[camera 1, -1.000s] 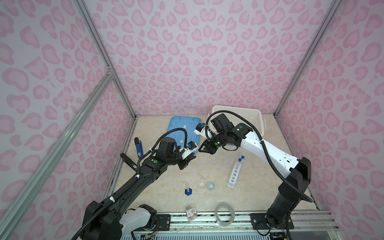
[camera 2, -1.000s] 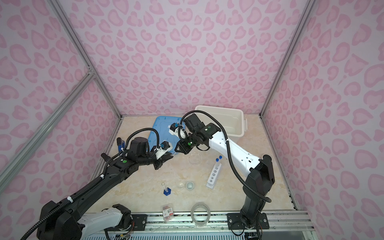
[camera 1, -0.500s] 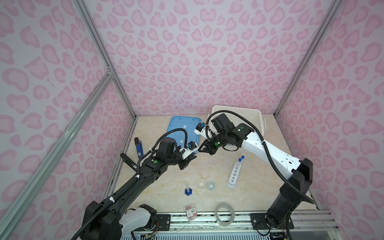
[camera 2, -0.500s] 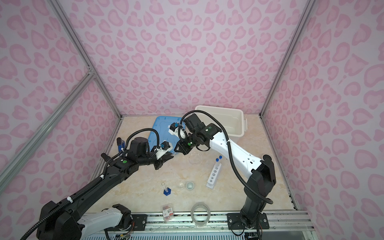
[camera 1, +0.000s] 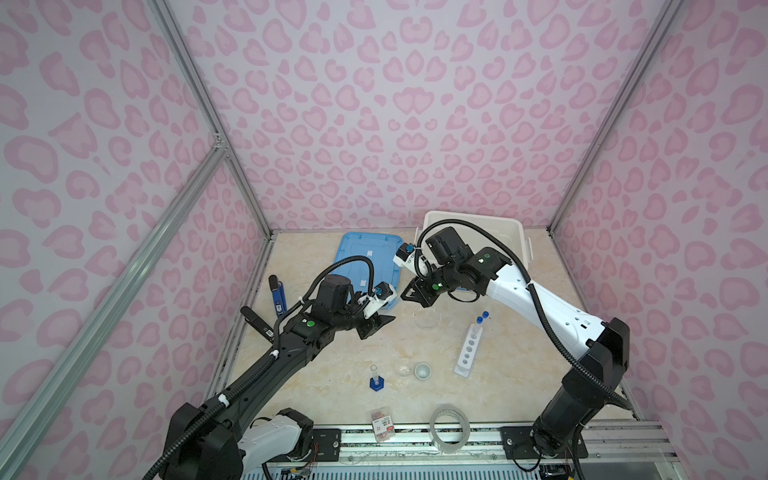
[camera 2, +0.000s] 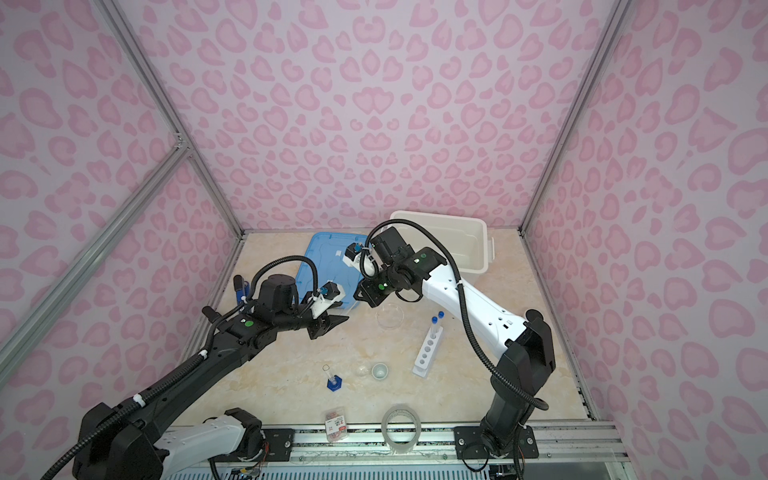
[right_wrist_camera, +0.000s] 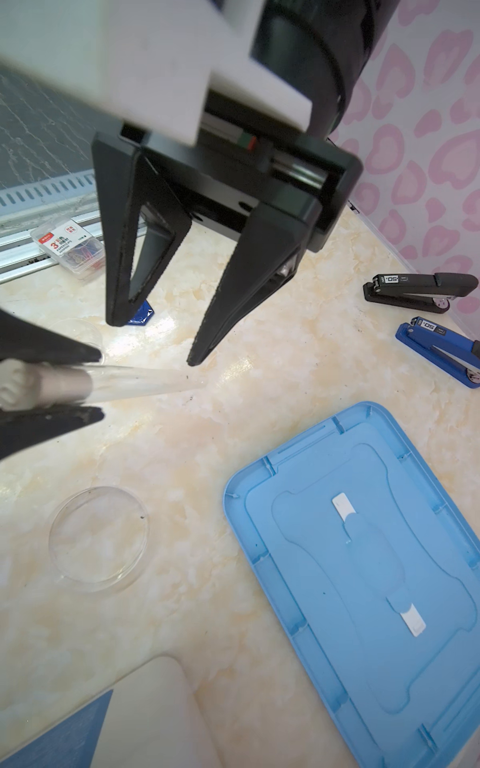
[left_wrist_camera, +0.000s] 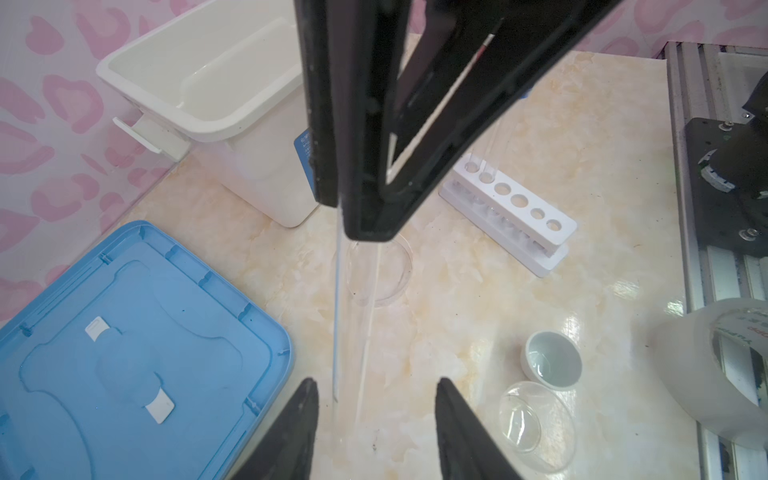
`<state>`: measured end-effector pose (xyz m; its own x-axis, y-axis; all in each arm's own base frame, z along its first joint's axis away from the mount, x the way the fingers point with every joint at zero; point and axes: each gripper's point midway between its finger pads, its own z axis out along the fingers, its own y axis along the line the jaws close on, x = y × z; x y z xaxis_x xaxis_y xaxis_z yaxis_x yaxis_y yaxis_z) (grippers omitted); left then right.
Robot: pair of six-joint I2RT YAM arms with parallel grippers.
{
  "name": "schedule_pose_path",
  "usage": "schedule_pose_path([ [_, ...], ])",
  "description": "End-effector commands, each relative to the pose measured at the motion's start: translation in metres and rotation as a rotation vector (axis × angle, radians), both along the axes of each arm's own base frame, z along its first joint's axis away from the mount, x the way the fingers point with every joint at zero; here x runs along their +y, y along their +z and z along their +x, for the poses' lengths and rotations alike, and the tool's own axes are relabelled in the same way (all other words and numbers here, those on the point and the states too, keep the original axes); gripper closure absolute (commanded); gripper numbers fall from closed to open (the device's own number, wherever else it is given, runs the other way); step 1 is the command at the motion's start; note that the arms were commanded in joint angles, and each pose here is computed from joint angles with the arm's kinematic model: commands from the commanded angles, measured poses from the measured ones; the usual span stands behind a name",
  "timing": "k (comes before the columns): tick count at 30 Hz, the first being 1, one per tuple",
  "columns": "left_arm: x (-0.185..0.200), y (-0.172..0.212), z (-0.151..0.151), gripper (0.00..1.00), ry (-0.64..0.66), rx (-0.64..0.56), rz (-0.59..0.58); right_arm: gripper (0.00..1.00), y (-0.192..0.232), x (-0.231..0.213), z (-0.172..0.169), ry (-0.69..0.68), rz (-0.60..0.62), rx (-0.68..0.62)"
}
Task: Organize the chemistry lab equipment
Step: 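Close right gripper on the white cap and open left gripper, then carry the tube with right gripper over the white rack while left gripper withdraws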
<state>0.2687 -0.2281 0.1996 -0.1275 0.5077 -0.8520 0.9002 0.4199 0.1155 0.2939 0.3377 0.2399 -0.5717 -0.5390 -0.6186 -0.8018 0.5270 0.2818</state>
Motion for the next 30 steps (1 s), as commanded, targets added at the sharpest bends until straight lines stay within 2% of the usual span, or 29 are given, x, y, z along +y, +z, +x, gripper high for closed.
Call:
schedule_pose_path([
  [1,0.0,0.01,0.002,0.43,0.005,-0.04,-0.016,0.94,-0.002,-0.01,0.01,-0.057,-0.033,-0.024],
  [10,0.007,0.031,0.005,0.35,0.059,-0.115,-0.045,0.94,0.001,-0.046,0.015,-0.146,-0.148,-0.056],
  [15,0.009,0.038,0.007,0.32,0.082,-0.119,-0.057,0.94,0.01,-0.078,0.007,-0.211,-0.271,-0.091],
  [20,0.008,0.042,0.009,0.31,0.088,-0.107,-0.073,0.94,0.015,-0.105,-0.013,-0.261,-0.371,-0.087],
  [30,0.007,0.044,0.008,0.31,0.089,-0.096,-0.086,0.93,0.022,-0.132,-0.055,-0.302,-0.463,-0.061],
])
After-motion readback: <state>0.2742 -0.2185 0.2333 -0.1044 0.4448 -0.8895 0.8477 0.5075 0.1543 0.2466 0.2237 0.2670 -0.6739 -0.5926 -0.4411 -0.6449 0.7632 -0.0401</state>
